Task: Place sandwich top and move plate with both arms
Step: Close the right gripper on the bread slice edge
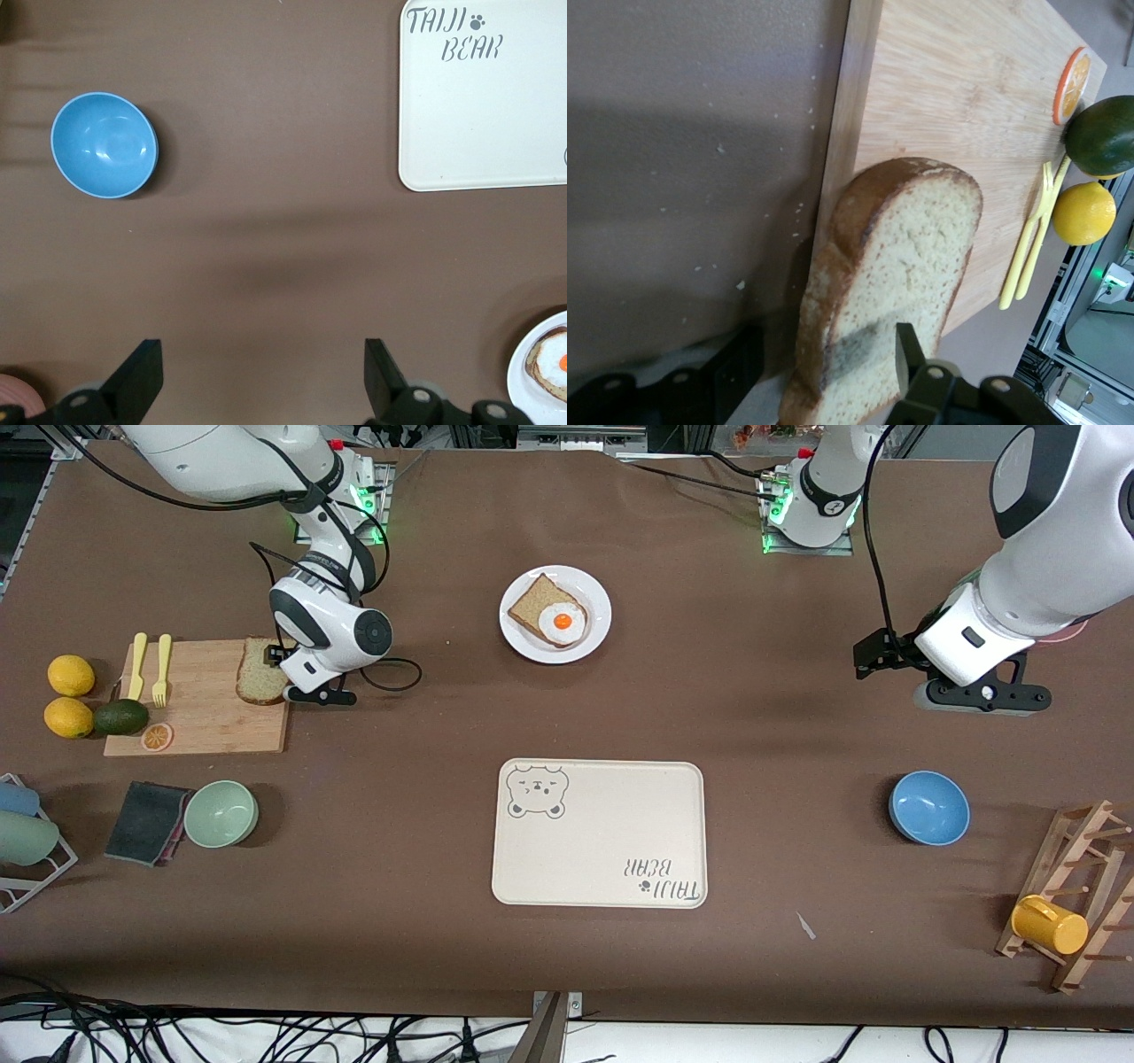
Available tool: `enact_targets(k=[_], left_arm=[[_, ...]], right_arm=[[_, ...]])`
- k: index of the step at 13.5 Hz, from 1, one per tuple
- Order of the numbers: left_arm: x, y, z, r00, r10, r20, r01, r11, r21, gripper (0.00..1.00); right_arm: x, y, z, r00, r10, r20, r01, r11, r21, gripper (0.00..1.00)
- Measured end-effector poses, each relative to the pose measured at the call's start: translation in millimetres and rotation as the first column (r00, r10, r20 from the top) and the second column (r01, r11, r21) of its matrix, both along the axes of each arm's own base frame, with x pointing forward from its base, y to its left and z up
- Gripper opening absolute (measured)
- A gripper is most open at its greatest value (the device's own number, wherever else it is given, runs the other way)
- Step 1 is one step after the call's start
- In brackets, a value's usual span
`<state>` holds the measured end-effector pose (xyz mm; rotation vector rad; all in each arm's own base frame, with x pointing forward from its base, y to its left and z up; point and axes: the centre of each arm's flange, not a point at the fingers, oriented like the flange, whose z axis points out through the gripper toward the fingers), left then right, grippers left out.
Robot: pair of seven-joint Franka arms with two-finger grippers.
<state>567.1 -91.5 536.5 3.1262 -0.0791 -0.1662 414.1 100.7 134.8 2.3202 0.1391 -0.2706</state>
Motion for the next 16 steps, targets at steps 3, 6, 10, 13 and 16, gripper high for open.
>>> enact_targets(k=[3,6,10,13,16], left_arm=[[0.1,0.7,0.0,1.0,0.001,0.0,-0.001,1.0,0.0,1.0],[0.1,0.8,0.0,1.0,0.001,0.0,-0.001,1.0,0.0,1.0],[0.2,0.8,-0.2,1.0,0.001,0.0,-0.001,1.0,0.0,1.0],[0.4,1.6,-0.5,1.0,0.002,0.0,-0.002,1.0,0.003,1.0],[0.9,4.4,-0.5,1.0,-0.003,0.004,0.003,1.0,0.029,1.0]], right_arm=[[0.5,0.5,2.3,1.0,0.001,0.001,-0.001,1.0,-0.009,0.62],[1.5,2.4,6.8,1.0,0.001,0.013,-0.001,1.0,-0.015,0.55],[1.1,2.1,6.8,1.0,-0.001,0.013,0.001,1.0,-0.018,0.31],[-0.9,4.7,7.4,1.0,0.005,0.007,-0.005,1.0,-0.028,0.11],[-2.8,21.6,17.4,0.999,0.035,0.015,-0.034,0.999,-0.036,0.08]])
